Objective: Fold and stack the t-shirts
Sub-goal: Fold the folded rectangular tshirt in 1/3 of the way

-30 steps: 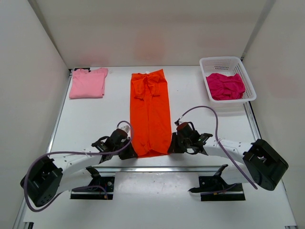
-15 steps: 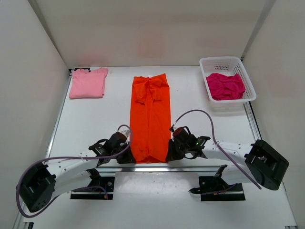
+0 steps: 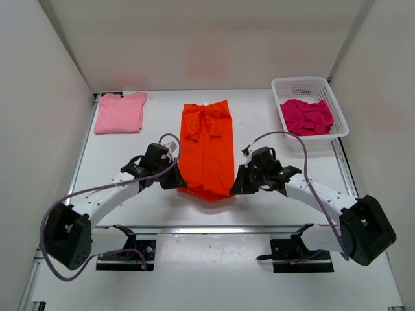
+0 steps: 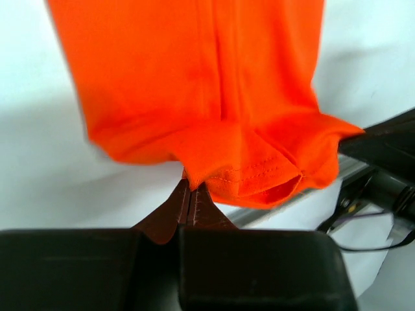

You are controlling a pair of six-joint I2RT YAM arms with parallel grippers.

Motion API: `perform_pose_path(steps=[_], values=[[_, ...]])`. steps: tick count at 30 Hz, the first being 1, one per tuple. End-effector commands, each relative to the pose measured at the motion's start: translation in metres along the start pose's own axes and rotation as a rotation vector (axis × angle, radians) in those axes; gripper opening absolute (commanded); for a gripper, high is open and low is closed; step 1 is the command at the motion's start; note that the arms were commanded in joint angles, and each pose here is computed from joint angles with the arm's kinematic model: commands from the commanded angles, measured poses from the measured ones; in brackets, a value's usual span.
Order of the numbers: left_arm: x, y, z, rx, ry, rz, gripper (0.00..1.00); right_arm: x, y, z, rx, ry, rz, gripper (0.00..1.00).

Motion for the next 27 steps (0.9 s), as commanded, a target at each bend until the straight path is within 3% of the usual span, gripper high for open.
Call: perform_pose_path(steps=[1, 15, 27], values=[[0.000, -0.032, -0.007, 0.044, 0.039, -0.046, 0.00, -0.007, -0.031, 0.012, -0.082, -0.061, -0.018, 0.00], [0.023, -0.145, 0.012, -0.023, 0.012, -0.173, 0.00, 0.008, -0.143, 0.014, -0.143, 0.024, -0.067, 0.00], [0.047, -0.194, 0.027, -0.061, 0.037, -0.184, 0.00, 0.021, -0.200, 0.002, -0.133, 0.036, -0.094, 0.01]])
Point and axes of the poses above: each gripper's point midway between its finger pads, its own x axis out along the fingers, its own z axis along the line the jaws close on, y = z × x, the point moved 9 cm from there along -x, back along the fingers, and after that the axes turned 5 degrees about x, right-handed, at the moved point
